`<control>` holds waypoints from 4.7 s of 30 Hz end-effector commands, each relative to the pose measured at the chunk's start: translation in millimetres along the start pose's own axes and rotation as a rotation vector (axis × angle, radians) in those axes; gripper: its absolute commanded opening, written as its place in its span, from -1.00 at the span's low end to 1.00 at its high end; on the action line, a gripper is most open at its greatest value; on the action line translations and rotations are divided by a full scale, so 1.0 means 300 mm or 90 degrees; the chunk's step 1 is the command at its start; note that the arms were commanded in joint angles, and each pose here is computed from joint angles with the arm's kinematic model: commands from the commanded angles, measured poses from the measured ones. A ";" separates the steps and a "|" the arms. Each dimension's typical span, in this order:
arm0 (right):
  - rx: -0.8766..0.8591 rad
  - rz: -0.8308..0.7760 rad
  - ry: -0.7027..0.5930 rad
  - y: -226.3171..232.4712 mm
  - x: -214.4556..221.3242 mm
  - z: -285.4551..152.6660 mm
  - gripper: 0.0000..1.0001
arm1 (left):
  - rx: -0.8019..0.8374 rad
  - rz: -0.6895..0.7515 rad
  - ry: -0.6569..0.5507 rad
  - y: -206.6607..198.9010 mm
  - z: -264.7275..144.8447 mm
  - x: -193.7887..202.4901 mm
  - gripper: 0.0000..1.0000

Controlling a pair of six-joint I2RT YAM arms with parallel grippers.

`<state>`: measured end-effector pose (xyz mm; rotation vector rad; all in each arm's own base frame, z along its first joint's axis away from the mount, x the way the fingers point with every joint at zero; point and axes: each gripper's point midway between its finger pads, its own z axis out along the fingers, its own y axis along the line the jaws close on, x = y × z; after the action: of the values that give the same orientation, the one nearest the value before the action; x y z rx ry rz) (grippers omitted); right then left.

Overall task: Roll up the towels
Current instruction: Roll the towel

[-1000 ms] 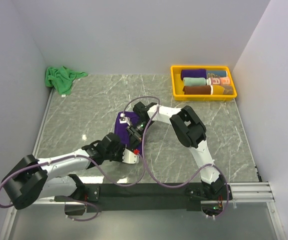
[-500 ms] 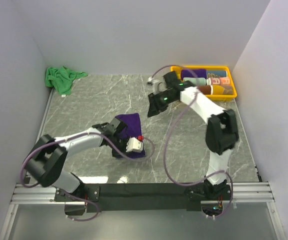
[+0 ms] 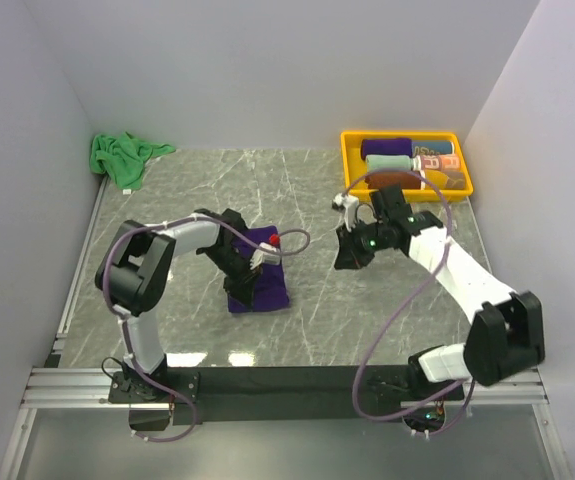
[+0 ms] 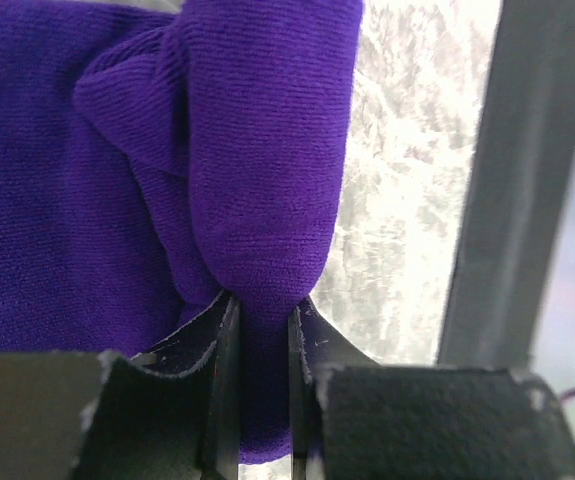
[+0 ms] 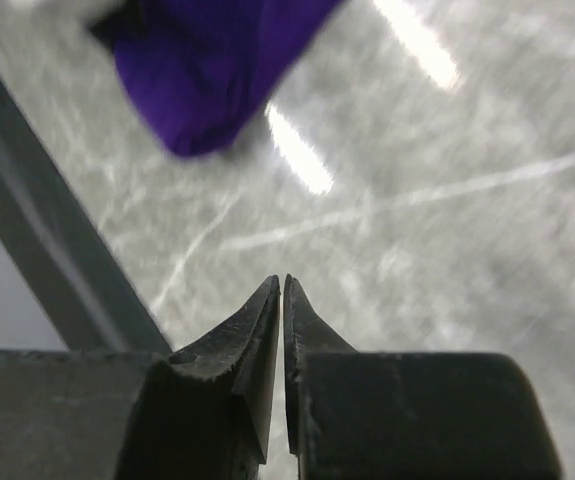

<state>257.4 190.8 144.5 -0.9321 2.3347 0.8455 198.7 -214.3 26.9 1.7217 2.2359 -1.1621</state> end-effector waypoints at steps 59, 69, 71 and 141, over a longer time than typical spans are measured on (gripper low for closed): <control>-0.300 -0.396 0.293 0.451 0.299 0.545 -1.00 | -0.076 -0.126 -0.154 0.147 -0.263 0.000 -0.04; -0.346 -0.279 0.298 0.421 0.251 0.561 -1.00 | -0.225 -0.126 -0.285 0.138 -0.538 0.028 0.01; -0.353 -0.244 0.313 0.399 0.248 0.574 -1.00 | -0.283 -0.111 -0.300 0.112 -0.583 0.041 0.01; -0.068 -0.186 -0.021 0.194 -0.057 0.000 -0.28 | 0.089 -0.174 0.119 0.175 -0.058 0.167 -0.99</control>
<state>238.3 230.6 184.2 -1.0751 2.1392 1.0420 222.0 -193.1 32.8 1.4353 2.5504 -1.5345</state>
